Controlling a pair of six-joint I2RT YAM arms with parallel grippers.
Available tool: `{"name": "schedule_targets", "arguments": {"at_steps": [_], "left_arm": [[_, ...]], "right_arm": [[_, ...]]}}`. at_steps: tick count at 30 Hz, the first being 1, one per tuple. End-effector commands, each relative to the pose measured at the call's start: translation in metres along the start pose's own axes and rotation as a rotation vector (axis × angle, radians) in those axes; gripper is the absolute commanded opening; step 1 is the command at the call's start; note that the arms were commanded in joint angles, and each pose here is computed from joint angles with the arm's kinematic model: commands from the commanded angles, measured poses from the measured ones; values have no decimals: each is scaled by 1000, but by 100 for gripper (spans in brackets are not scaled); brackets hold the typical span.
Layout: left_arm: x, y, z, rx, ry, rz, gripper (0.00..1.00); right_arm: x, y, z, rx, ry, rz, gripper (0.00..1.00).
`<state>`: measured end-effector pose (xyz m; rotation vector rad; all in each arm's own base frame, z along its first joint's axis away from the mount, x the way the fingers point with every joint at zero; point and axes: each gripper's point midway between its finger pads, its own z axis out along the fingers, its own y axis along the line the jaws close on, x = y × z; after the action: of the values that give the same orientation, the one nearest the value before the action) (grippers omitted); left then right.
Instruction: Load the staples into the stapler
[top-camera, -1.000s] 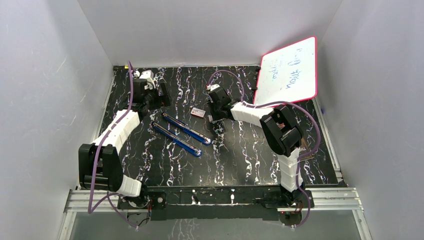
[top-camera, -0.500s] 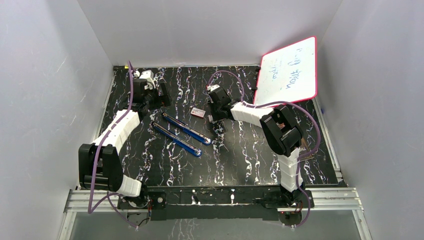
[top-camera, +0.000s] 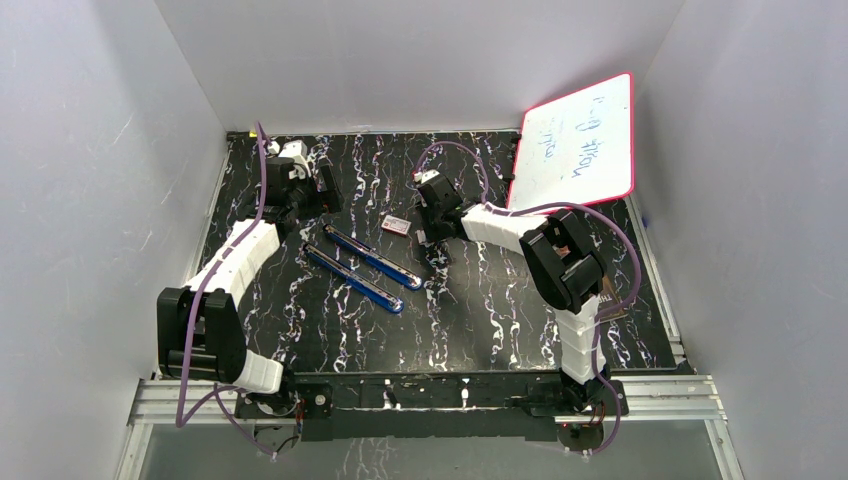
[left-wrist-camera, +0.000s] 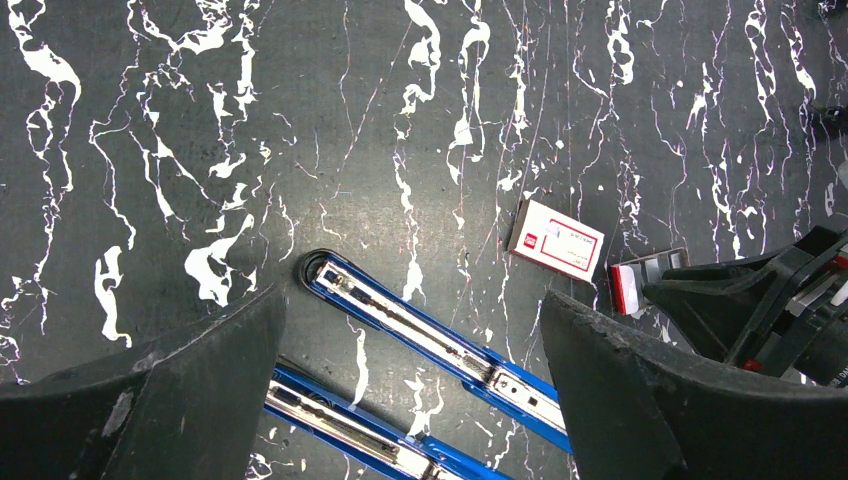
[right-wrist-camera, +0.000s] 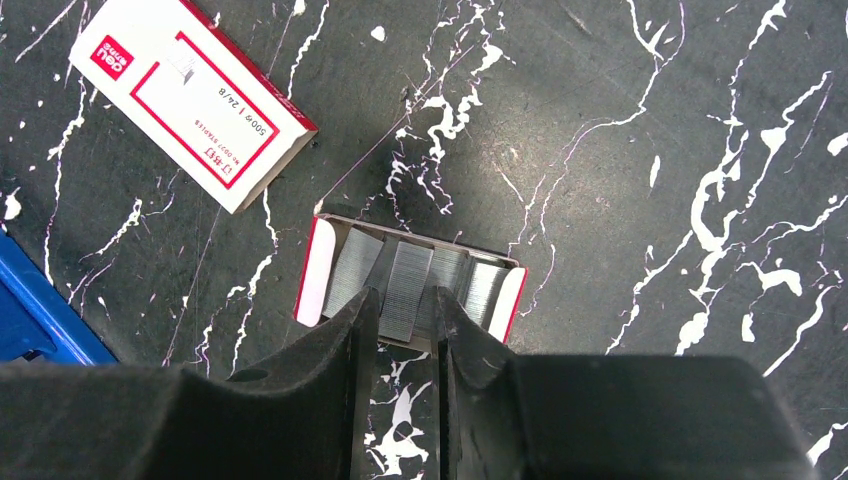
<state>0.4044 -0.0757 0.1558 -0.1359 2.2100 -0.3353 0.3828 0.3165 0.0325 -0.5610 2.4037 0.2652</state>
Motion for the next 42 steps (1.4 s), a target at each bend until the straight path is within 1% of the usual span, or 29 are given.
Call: {"name": "schedule_targets", "arguments": {"at_steps": [1, 11, 18, 26, 42], "left_arm": [[-13, -3, -4, 8, -20, 8, 97], [-14, -3, -4, 7, -21, 8, 97], [-14, -3, -4, 8, -20, 8, 97], [-14, -3, -4, 8, -21, 8, 97], [-14, -4, -4, 12, -20, 8, 97]], "right_arm": [[-5, 4, 1, -9, -9, 8, 33], [-3, 6, 6, -17, 0, 8, 36], [-7, 5, 3, -9, -11, 6, 33], [-24, 5, -9, -6, -60, 12, 28], [-43, 4, -26, -4, -119, 19, 25]]}}
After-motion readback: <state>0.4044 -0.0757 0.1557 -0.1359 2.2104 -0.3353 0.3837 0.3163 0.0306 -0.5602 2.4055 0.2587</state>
